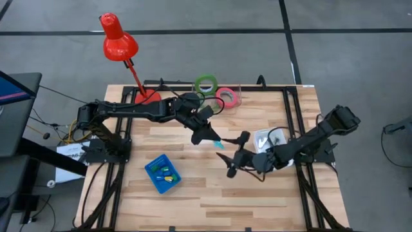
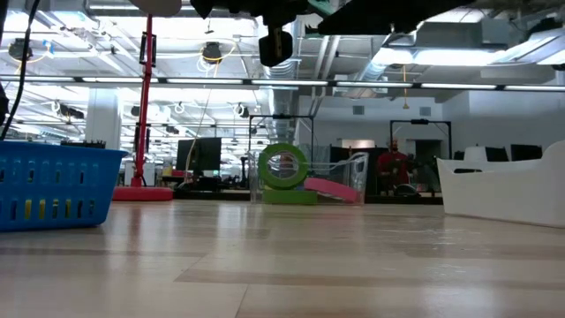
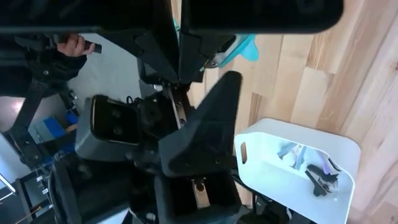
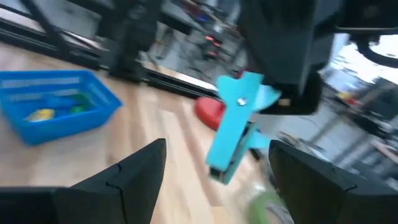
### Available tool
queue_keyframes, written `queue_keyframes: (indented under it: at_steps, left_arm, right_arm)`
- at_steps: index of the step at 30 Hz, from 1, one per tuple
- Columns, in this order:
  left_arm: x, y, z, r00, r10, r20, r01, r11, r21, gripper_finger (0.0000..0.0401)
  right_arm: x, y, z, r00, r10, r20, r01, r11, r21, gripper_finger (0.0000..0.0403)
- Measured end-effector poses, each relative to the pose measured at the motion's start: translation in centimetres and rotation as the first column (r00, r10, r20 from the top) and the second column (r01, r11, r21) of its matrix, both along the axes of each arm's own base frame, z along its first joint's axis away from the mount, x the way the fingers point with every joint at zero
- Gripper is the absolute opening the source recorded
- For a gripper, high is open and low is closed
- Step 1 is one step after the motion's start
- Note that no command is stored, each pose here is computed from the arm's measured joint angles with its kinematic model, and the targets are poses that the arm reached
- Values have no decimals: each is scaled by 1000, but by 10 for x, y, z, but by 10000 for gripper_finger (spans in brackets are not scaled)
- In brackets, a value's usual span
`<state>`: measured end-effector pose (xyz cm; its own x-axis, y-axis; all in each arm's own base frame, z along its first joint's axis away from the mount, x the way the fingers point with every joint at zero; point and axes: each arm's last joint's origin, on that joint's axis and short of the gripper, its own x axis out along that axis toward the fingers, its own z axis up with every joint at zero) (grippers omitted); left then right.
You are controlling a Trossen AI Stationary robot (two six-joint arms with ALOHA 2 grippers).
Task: Pick and place Stapler, Stapler remover, tape
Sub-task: Put the light blue stapler remover into the white bin
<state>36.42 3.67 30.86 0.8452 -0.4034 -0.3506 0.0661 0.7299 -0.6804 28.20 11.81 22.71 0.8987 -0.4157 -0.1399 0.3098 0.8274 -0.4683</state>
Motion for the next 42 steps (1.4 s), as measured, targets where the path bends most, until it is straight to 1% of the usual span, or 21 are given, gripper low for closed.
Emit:
queue_keyframes:
  at_steps: [2, 8, 11, 14, 18, 26, 30, 35, 38, 40, 42]
  left_arm:
    - [0, 0, 0, 1000, 2, 3, -2, 1000, 1, 2]
    - [0, 0, 0, 1000, 2, 5, -2, 1000, 1, 2]
    - [0, 0, 0, 1000, 2, 5, -2, 1000, 2, 2]
    - [0, 0, 0, 1000, 1, 6, -1, 1000, 3, 2]
    - [0, 0, 0, 1000, 1, 8, -1, 1000, 3, 2]
    - [1, 0, 1, 1000, 1, 13, -1, 1000, 4, 2]
    - [1, 0, 1, 1000, 2, 13, -2, 1000, 3, 2]
    - [1, 0, 1, 1000, 2, 13, -2, 1000, 2, 2]
    - [1, 0, 1, 1000, 1, 13, -1, 1000, 4, 5]
    - [1, 0, 1, 1000, 1, 14, -1, 1000, 4, 12]
    - [1, 0, 1, 1000, 1, 14, -1, 1000, 4, 29]
  right_arm:
    - [4, 3, 1, 999, -38, 6, 38, 999, -7, 276]
    - [11, 9, 0, 996, -90, 9, 90, 996, -20, 272]
    - [9, 10, 0, 988, -151, 14, 151, 988, -37, 260]
    - [7, 11, 1, 984, -179, 21, 180, 983, -42, 240]
    - [5, 13, 3, 982, -185, 31, 186, 982, -38, 198]
    - [5, 13, 3, 982, -186, 30, 187, 981, -40, 73]
    - [5, 13, 3, 982, -186, 29, 187, 982, -41, 26]
    - [5, 13, 3, 982, -184, 29, 186, 982, -41, 22]
    - [5, 13, 3, 983, -183, 29, 184, 982, -40, 33]
    - [5, 13, 3, 983, -183, 29, 184, 982, -40, 39]
    - [5, 13, 3, 983, -183, 29, 184, 982, -40, 35]
